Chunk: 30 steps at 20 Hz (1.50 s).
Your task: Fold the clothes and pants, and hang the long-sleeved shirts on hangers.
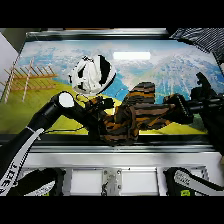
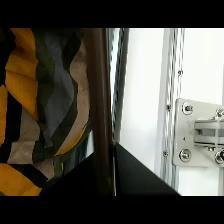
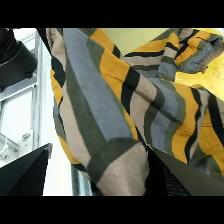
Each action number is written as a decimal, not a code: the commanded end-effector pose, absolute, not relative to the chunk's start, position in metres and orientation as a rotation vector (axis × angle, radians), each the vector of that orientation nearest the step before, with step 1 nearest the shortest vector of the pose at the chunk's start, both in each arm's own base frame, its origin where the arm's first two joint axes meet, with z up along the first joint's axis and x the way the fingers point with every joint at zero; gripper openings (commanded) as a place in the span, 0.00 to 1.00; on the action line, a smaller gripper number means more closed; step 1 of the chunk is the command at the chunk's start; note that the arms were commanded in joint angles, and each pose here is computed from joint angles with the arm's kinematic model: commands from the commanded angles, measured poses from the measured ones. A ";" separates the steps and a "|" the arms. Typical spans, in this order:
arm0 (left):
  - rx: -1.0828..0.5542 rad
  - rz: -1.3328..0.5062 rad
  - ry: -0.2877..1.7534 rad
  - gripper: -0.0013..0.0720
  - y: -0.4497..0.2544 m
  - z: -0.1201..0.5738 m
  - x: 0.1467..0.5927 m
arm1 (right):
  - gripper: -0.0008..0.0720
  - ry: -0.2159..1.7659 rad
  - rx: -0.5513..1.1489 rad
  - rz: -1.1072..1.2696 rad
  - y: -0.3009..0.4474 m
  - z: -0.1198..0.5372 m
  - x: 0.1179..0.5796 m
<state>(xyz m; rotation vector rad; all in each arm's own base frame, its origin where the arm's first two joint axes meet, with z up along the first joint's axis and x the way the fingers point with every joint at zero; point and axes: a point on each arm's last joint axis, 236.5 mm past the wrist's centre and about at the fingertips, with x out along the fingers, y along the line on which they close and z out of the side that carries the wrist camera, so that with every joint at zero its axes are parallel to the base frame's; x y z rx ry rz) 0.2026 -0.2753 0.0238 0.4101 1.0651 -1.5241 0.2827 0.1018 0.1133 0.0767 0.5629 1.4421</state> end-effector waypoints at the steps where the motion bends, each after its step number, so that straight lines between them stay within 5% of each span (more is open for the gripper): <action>1: 0.408 -1.524 1.061 0.03 -0.276 0.024 0.203 | 0.92 0.574 0.088 1.490 0.113 0.107 0.281; 22: 0.408 -1.524 1.061 0.03 -0.276 0.024 0.203 | 0.91 0.579 0.093 1.487 0.114 0.104 0.283; 23: 0.408 -1.524 1.061 0.03 -0.276 0.024 0.203 | 0.71 0.579 0.092 1.487 0.114 0.104 0.283; 24: 0.408 -1.524 1.061 0.03 -0.276 0.024 0.203 | 0.24 0.579 0.093 1.487 0.114 0.104 0.283; 25: 0.408 -1.524 1.061 0.03 -0.276 0.024 0.203 | 0.03 0.578 0.092 1.487 0.114 0.104 0.283; 30: 0.416 -1.518 1.061 0.03 -0.275 0.023 0.205 | 0.03 0.580 0.094 1.489 0.114 0.104 0.283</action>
